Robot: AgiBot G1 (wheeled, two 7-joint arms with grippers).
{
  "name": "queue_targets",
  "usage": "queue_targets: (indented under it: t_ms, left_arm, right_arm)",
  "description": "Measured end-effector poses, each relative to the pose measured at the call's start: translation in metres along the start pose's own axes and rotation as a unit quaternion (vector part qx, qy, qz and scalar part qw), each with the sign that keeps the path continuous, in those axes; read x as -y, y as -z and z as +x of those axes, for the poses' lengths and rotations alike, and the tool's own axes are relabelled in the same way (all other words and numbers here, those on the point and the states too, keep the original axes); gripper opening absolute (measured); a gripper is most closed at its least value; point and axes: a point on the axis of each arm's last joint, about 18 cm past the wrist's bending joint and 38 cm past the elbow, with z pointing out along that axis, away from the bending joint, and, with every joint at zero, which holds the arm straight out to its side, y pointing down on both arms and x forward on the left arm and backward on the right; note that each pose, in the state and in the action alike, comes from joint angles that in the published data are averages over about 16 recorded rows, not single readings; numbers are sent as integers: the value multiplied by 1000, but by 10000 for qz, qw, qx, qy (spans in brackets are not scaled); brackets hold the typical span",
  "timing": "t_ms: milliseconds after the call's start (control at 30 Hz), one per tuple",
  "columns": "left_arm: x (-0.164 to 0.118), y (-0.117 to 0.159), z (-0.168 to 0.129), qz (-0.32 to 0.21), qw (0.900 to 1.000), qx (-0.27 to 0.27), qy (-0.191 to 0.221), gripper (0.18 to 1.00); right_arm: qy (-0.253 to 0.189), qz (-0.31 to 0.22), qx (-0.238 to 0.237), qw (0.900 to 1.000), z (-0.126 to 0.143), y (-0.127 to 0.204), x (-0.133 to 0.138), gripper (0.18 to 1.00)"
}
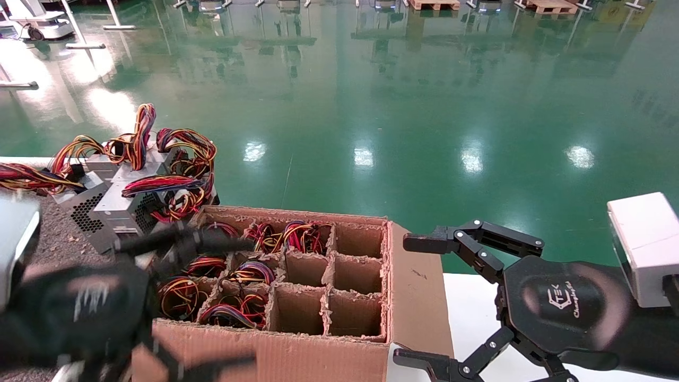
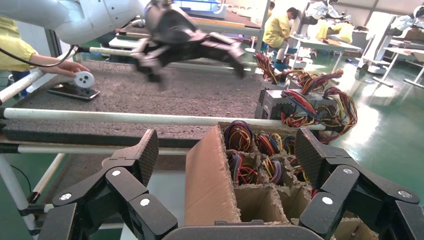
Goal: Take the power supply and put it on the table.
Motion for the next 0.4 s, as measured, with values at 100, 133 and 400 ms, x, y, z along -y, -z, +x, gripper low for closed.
queue_targets:
  t_ms: [100, 133, 400]
  left_arm:
    - [-1, -2, 9, -17, 9999, -157, 44, 1000]
    - [-1, -3, 11, -20, 9998, -191, 53, 1000]
    - [-1, -4, 17, -26, 9996, -282, 72, 1000]
  right_arm:
    - [0, 0, 0, 10000, 0, 0, 0, 1000]
    - [0, 0, -1, 10000, 0, 0, 0, 1000]
    - [-1, 0, -1, 10000, 0, 0, 0, 1000]
